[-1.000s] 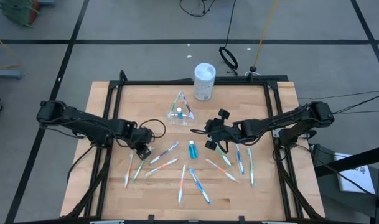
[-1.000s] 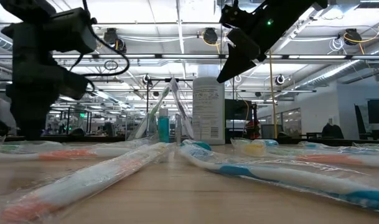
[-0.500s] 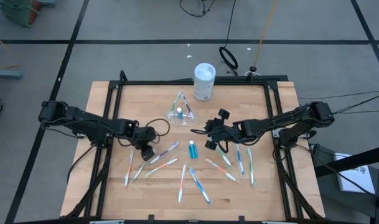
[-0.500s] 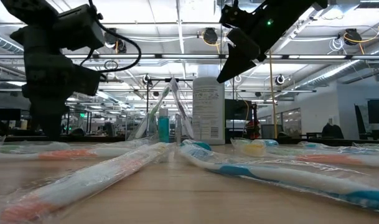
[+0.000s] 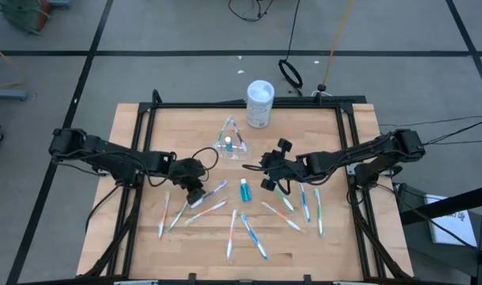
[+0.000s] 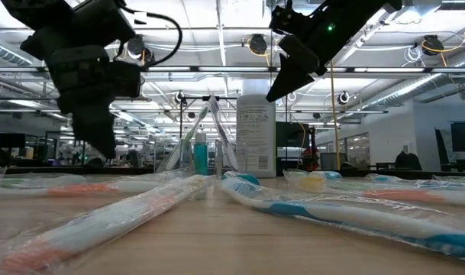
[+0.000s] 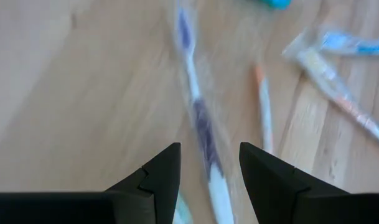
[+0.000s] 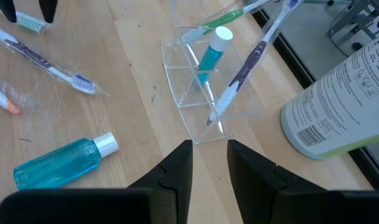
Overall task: Pick & Place toothbrushing station
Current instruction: Put the green toothbrush into the transparent organizer
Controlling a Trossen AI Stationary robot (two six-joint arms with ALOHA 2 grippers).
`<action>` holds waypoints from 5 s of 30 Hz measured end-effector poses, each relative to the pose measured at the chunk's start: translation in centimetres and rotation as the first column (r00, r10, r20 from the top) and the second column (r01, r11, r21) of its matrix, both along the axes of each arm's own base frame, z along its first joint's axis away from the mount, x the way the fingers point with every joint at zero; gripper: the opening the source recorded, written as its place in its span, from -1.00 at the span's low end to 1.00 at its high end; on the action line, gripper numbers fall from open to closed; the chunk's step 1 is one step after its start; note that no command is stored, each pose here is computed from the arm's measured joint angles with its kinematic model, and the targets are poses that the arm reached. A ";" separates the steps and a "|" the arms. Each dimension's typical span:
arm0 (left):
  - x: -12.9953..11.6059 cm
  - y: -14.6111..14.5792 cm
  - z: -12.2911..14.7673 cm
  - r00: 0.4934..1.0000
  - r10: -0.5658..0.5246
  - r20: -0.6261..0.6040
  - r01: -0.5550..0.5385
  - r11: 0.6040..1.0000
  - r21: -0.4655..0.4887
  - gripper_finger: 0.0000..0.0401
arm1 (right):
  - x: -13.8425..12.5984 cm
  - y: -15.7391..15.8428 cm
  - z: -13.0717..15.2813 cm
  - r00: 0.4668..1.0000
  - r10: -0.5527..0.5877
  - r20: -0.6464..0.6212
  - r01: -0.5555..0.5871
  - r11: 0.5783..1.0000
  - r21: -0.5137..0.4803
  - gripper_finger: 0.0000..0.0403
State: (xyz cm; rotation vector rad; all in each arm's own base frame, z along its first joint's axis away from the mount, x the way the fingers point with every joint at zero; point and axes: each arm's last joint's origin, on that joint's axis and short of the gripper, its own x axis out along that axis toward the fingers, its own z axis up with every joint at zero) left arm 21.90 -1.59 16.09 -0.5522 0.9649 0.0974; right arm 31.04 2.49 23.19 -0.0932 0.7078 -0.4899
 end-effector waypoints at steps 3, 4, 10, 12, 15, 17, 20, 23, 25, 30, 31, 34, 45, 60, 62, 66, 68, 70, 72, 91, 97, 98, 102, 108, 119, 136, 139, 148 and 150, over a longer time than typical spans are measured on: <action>-0.2 -0.2 -0.1 0.999 -0.033 -0.023 0.033 0.999 -0.004 -0.15 | 0.0 0.0 0.0 1.000 0.000 0.000 0.000 1.000 0.000 -0.55; -0.3 -0.4 -0.2 0.999 -0.023 -0.037 0.022 1.000 -0.022 -0.15 | 0.0 0.0 0.0 1.000 0.000 0.000 0.000 1.000 0.000 -0.55; -1.5 -2.0 -0.8 0.983 -0.026 -0.180 0.011 0.996 -0.085 -0.15 | 0.0 0.0 0.0 1.000 0.000 0.000 0.000 1.000 0.000 -0.55; -2.1 -2.5 -1.0 0.972 -0.034 -0.231 0.016 0.997 -0.079 -0.15 | 0.0 0.0 0.0 1.000 0.000 0.000 0.000 1.000 0.000 -0.55; -2.4 -2.8 -1.1 0.971 0.036 -0.237 -0.024 0.998 0.051 -0.15 | 0.0 0.0 0.0 1.000 -0.001 0.000 0.001 1.000 0.000 -0.55; -2.6 -2.8 -1.2 0.970 0.077 -0.232 -0.047 0.990 0.130 -0.15 | 0.0 0.0 0.0 1.000 0.000 0.000 0.000 1.000 0.000 -0.55; -2.5 -2.9 -1.1 0.972 0.112 -0.205 -0.073 0.979 0.188 -0.15 | 0.0 0.0 0.0 1.000 0.000 0.000 0.000 1.000 0.000 -0.55; -2.5 -2.9 -1.1 0.974 0.100 -0.203 -0.060 0.979 0.195 -0.15 | 0.0 0.0 0.0 1.000 0.000 0.000 0.000 1.000 0.000 -0.55; -2.5 -3.1 -1.2 0.974 0.079 -0.210 -0.043 0.984 0.173 -0.15 | 0.0 0.0 0.0 1.000 0.000 0.000 0.000 1.000 0.000 -0.55; -2.5 -3.6 -1.5 0.972 0.048 -0.231 -0.014 0.989 0.146 -0.15 | 0.0 0.0 0.0 1.000 0.000 0.000 0.000 1.000 0.000 -0.55; -2.5 -3.7 -1.7 0.969 0.050 -0.243 -0.015 0.989 0.145 -0.15 | 0.0 0.0 0.0 1.000 0.000 0.000 0.000 1.000 0.000 -0.55; -2.4 -4.2 -2.4 0.960 0.048 -0.277 -0.012 0.992 0.129 -0.15 | 0.0 0.0 0.0 1.000 0.000 -0.001 0.000 1.000 0.000 -0.55; -2.1 -4.3 -2.8 0.950 0.021 -0.311 0.018 0.993 0.120 -0.15 | -0.4 -0.1 -1.2 1.000 0.000 -0.025 0.000 1.000 -0.005 -0.55; -1.6 -3.2 -2.1 0.961 0.006 -0.276 0.027 0.993 0.118 -0.78 | -0.4 -1.0 -2.0 0.999 -0.025 0.041 0.025 1.000 0.003 -0.55; -1.4 -2.9 -2.1 0.964 0.016 -0.265 0.017 0.993 0.121 -0.92 | -0.5 -1.1 -2.1 0.999 -0.029 0.039 0.028 1.000 0.003 -0.55; -1.1 -2.1 -2.0 0.969 0.041 -0.244 -0.011 0.992 0.125 -0.92 | -0.3 -1.5 -2.1 0.996 -0.043 0.075 0.042 0.999 0.007 -0.55; -0.7 -1.5 -1.8 0.976 0.040 -0.216 -0.012 0.991 0.134 -0.90 | -0.2 -1.8 -2.1 0.994 -0.051 0.096 0.051 0.999 0.010 -0.55; -0.2 -1.0 -1.4 0.980 0.031 -0.195 -0.002 0.989 0.149 -0.92 | -0.2 -2.0 -2.2 0.992 -0.059 0.115 0.058 0.998 0.012 -0.55; 0.6 -0.5 -0.4 0.987 0.017 -0.159 0.009 0.986 0.167 -0.97 | -0.2 -2.2 -2.3 0.990 -0.064 0.129 0.063 0.998 0.014 -0.55; 6.8 4.9 14.6 0.967 0.067 0.244 -0.224 0.677 0.701 -0.99 | -1.4 -2.6 -4.9 0.961 -0.082 0.263 0.075 0.997 0.037 -0.55; 7.1 6.7 16.4 0.910 0.172 0.377 -0.403 0.573 0.714 -0.99 | -1.5 -2.7 -4.8 0.935 -0.082 0.346 0.072 0.997 0.041 -0.55; 7.2 6.9 16.5 0.903 0.160 0.398 -0.413 0.579 0.704 -0.99 | -1.5 -2.8 -4.7 0.932 -0.081 0.354 0.072 0.997 0.038 -0.55; 7.8 7.1 16.4 0.889 0.098 0.447 -0.407 0.617 0.674 -0.99 | -1.5 -3.1 -4.6 0.929 -0.079 0.363 0.075 0.997 0.025 -0.55; 8.8 7.7 15.2 0.870 0.105 0.482 -0.440 0.607 0.662 -0.99 | -1.4 -3.3 -4.5 0.926 -0.089 0.368 0.085 0.996 0.029 -0.55; 13.8 8.7 10.1 0.853 0.084 0.515 -0.467 0.563 0.682 -0.98 | -1.4 -3.4 -4.5 0.924 -0.092 0.372 0.087 0.996 0.030 -0.55; 14.0 8.9 5.6 0.968 0.121 0.221 -0.251 0.537 0.805 -0.90 | -1.4 -3.4 -4.5 0.924 -0.092 0.372 0.087 0.996 0.030 -0.55; 13.9 8.9 5.4 0.972 0.123 0.202 -0.237 0.540 0.808 -0.90 | -1.4 -3.4 -4.5 0.924 -0.092 0.372 0.087 0.996 0.030 -0.55; 13.6 9.0 5.4 0.970 0.176 0.165 -0.230 0.466 0.854 -0.89 | -1.4 -3.4 -4.5 0.926 -0.087 0.368 0.084 0.996 0.024 -0.55; 13.5 9.0 5.2 0.972 0.190 0.139 -0.213 0.457 0.864 -0.81 | -1.4 -3.4 -4.5 0.930 -0.076 0.360 0.078 0.997 0.008 -0.55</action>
